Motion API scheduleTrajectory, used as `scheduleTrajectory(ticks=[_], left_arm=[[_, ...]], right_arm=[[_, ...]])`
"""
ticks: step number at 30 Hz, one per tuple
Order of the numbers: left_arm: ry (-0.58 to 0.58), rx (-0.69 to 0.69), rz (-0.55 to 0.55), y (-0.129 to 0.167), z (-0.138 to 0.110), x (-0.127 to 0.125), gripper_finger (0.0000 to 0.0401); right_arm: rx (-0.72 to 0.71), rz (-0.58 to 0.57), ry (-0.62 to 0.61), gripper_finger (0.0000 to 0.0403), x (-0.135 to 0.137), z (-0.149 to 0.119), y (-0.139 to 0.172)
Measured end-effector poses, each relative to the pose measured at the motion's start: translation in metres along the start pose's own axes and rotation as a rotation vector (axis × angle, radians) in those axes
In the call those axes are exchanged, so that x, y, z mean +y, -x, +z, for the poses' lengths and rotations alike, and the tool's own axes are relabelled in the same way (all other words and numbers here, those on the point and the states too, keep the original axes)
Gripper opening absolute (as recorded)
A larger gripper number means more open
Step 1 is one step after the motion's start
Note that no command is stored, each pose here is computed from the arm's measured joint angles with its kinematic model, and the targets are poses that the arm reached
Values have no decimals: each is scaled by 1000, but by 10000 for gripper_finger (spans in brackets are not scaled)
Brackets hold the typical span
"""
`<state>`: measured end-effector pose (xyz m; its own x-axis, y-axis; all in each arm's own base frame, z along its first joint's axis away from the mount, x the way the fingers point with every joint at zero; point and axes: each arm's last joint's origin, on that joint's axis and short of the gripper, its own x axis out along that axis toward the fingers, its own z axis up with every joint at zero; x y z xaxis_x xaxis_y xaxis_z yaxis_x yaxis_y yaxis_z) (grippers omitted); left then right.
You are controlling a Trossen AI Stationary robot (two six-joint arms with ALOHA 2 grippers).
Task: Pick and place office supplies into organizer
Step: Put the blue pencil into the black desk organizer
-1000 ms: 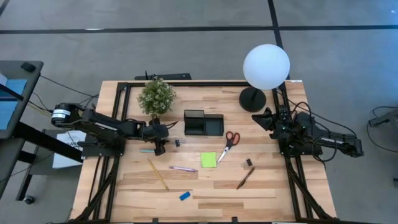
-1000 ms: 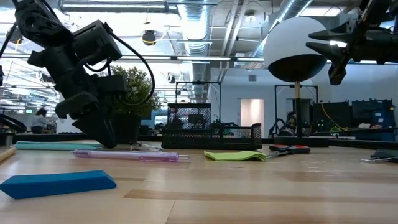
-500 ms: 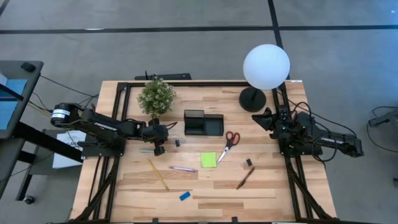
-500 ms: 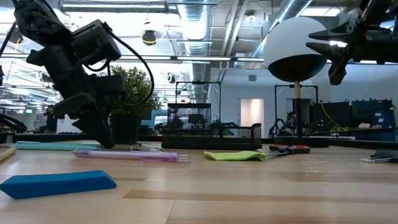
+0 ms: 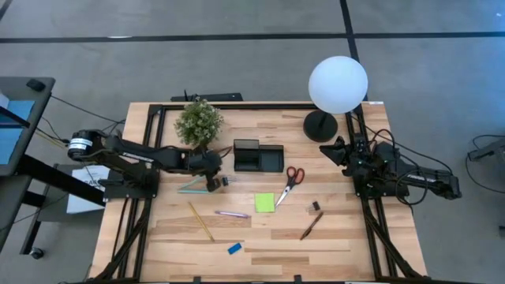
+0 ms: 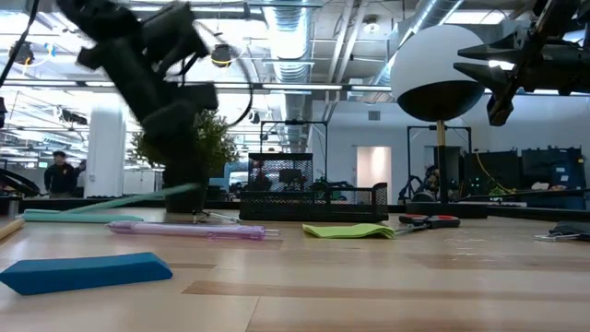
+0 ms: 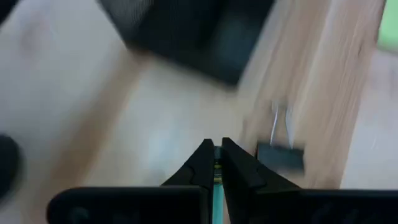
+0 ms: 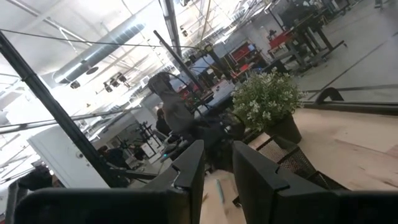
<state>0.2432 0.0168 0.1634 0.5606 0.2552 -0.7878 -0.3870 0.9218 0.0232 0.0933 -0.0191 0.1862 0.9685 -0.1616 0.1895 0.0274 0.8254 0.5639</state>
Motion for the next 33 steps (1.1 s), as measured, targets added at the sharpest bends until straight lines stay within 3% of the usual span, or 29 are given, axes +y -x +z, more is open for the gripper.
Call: scheduleTrajectory(ticks=[7,11,15,19,27,33], left_arm=[[-59,-185,92,39,75,-8,1],[-56,-437,158,76,128,-10,2],[-62,-632,208,104,161,-5,2],[-32,-680,227,109,169,3,2],[-18,-477,240,89,153,7,1],[82,-560,131,89,161,2,0]], right_arm=[[0,0,-10,76,0,0,0],[0,0,-16,76,0,0,0],[0,0,-16,76,0,0,0],[0,0,-16,76,0,0,0],[0,-1,-11,76,0,0,0],[8,-9,-49,76,-1,-1,-1]])
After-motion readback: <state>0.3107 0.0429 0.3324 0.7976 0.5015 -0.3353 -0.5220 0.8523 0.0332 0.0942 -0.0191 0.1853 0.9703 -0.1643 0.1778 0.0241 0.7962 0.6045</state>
